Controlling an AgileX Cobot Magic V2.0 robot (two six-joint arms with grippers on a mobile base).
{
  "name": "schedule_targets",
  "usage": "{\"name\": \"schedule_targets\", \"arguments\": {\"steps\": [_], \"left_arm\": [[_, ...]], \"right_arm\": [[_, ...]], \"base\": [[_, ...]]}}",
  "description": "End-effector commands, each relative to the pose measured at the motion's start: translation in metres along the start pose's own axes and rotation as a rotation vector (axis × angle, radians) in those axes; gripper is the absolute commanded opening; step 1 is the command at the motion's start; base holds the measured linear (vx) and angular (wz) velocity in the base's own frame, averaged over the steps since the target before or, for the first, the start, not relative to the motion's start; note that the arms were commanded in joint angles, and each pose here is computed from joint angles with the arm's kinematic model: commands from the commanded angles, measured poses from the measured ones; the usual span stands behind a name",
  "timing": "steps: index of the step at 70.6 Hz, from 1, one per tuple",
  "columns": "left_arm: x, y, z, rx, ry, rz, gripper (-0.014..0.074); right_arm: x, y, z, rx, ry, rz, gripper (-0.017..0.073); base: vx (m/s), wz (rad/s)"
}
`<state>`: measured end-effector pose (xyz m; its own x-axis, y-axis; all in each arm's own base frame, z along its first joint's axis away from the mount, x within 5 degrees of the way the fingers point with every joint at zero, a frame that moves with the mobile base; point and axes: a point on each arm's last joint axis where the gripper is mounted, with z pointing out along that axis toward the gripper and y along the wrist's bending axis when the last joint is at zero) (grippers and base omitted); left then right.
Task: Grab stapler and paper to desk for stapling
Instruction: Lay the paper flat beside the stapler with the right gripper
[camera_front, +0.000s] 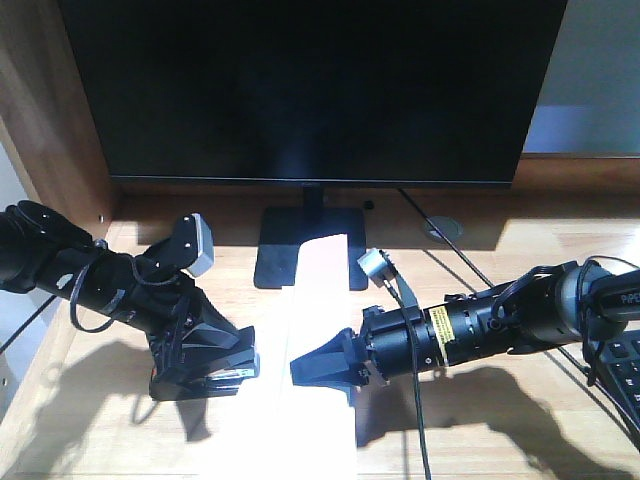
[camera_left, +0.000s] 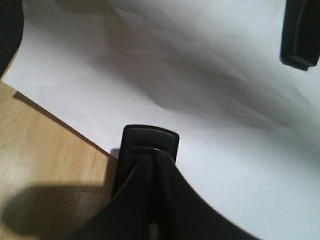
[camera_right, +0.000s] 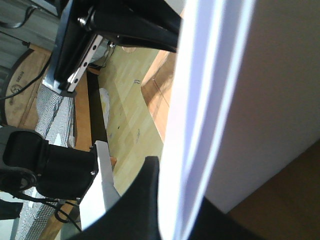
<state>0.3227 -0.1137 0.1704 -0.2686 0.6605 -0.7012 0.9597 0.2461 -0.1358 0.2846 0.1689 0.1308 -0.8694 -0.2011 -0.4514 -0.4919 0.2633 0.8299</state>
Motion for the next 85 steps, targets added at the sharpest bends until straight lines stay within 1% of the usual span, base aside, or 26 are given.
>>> {"name": "schedule_targets", "arguments": {"steps": [1,7,11,14,20,22,27,34,37,41,50,61,68,76,85], "left_arm": [[-0.019,-0.003,-0.012,-0.011,-0.068,0.018,-0.0006],[-0.019,-0.003,-0.012,-0.011,-0.068,0.018,-0.0006],[-0.019,-0.003,-0.012,-0.011,-0.068,0.018,-0.0006],[-0.019,-0.003,-0.012,-0.011,-0.068,0.018,-0.0006],[-0.019,-0.003,-0.012,-0.011,-0.068,0.018,-0.0006],[-0.019,-0.003,-0.012,-0.011,-0.068,0.018,-0.0006],[-0.019,-0.003,-0.012,-0.011,-0.068,0.018,-0.0006],[-0.019,-0.003,-0.012,-0.011,-0.068,0.018,-0.0006],[-0.019,-0.003,-0.012,-0.011,-0.068,0.018,-0.0006],[-0.019,-0.003,-0.012,-0.011,-0.068,0.018,-0.0006],[-0.019,-0.003,-0.012,-0.011,-0.068,0.018,-0.0006],[-0.019,-0.003,-0.012,-0.011,-0.068,0.018,-0.0006],[-0.019,-0.003,-0.012,-0.011,-0.068,0.018,-0.0006],[-0.019,-0.003,-0.012,-0.011,-0.068,0.018,-0.0006],[-0.019,-0.003,-0.012,-0.011,-0.068,0.018,-0.0006]], "right_arm": [[-0.011,0.03,-0.007,-0.181,-0.029,-0.088,-0.0003],[-0.012,0.03,-0.007,-0.182,-0.03,-0.092,-0.0003],[-0.012,0.032,-0.008,-0.181,-0.032,-0.111,-0.0003],[-0.012,0.033,-0.008,-0.181,-0.026,-0.134,-0.0003],[-0.011,0.037,-0.01,-0.179,-0.009,-0.2,-0.0003],[-0.011,0.037,-0.01,-0.178,-0.003,-0.208,-0.0003],[-0.01,0.038,-0.01,-0.177,0.006,-0.217,-0.0003],[-0.01,0.037,-0.01,-0.178,0.003,-0.209,-0.0003],[-0.011,0.037,-0.01,-0.17,-0.004,-0.19,-0.0003],[-0.013,0.035,-0.01,-0.146,-0.016,-0.136,-0.0003],[-0.016,0.032,-0.01,-0.119,-0.048,-0.103,-0.0003],[-0.02,0.03,-0.01,-0.091,-0.083,0.001,-0.0003],[-0.02,0.028,-0.01,-0.074,-0.089,0.046,-0.0003],[-0.019,0.024,-0.01,-0.036,-0.08,0.119,-0.0003],[-0.018,0.021,-0.01,-0.003,-0.064,0.172,-0.0003]], "base": [[0.0,0.0],[0.0,0.0],[0.0,0.0],[0.0,0.0],[0.0,0.0],[0.0,0.0],[0.0,0.0],[0.0,0.0],[0.0,0.0],[0.0,0.0],[0.0,0.0],[0.0,0.0],[0.0,0.0],[0.0,0.0],[0.0,0.0]]}}
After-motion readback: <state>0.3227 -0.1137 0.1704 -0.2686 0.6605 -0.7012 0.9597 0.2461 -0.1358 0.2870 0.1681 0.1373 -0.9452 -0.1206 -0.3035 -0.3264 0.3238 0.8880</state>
